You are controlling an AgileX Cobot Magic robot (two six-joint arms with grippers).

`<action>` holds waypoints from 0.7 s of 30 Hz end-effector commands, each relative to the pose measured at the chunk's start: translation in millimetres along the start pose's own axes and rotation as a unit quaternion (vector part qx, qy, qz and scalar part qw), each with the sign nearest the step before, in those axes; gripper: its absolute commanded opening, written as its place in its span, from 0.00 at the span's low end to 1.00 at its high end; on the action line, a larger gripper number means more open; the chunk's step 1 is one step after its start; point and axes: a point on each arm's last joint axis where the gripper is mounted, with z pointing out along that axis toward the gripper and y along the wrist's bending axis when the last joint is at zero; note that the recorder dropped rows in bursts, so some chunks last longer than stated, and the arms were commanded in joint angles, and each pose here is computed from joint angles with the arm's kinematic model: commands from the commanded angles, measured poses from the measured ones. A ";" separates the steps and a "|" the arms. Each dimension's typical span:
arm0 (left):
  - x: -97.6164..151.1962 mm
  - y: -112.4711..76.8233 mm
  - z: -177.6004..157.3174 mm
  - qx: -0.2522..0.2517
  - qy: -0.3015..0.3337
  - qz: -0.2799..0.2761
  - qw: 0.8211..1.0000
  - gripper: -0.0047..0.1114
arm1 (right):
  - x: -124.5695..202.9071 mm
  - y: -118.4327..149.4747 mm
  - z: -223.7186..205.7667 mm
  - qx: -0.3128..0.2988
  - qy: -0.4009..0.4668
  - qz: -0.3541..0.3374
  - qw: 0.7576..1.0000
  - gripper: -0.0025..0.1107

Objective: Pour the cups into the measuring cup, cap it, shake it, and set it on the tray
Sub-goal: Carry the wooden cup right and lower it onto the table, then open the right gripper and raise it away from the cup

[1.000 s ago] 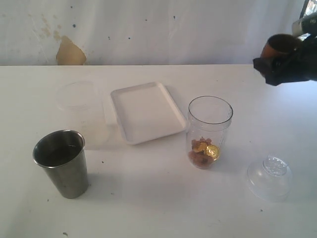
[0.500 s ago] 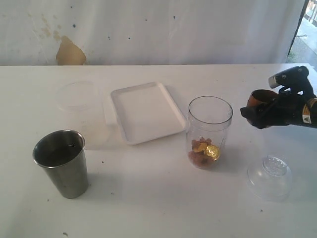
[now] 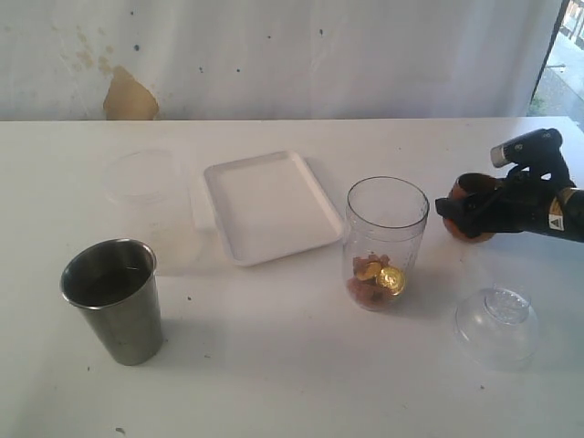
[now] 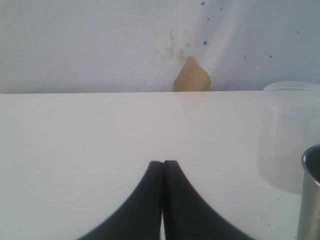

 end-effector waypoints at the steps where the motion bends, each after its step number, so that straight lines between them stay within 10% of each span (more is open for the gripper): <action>1: 0.5 -0.1 0.0 0.001 -0.005 0.002 1.000 0.04 | -3.5 -2.9 0.0 0.006 -0.012 0.007 1.000 0.83; 15: 0.5 -0.1 0.0 0.001 -0.005 0.002 1.000 0.04 | -77.7 10.5 -46.8 -0.002 -0.099 -0.011 0.995 0.82; 21: 0.5 -0.1 0.0 0.001 -0.005 0.002 1.000 0.04 | -136.7 47.1 -103.6 -0.098 -0.172 0.047 0.979 0.51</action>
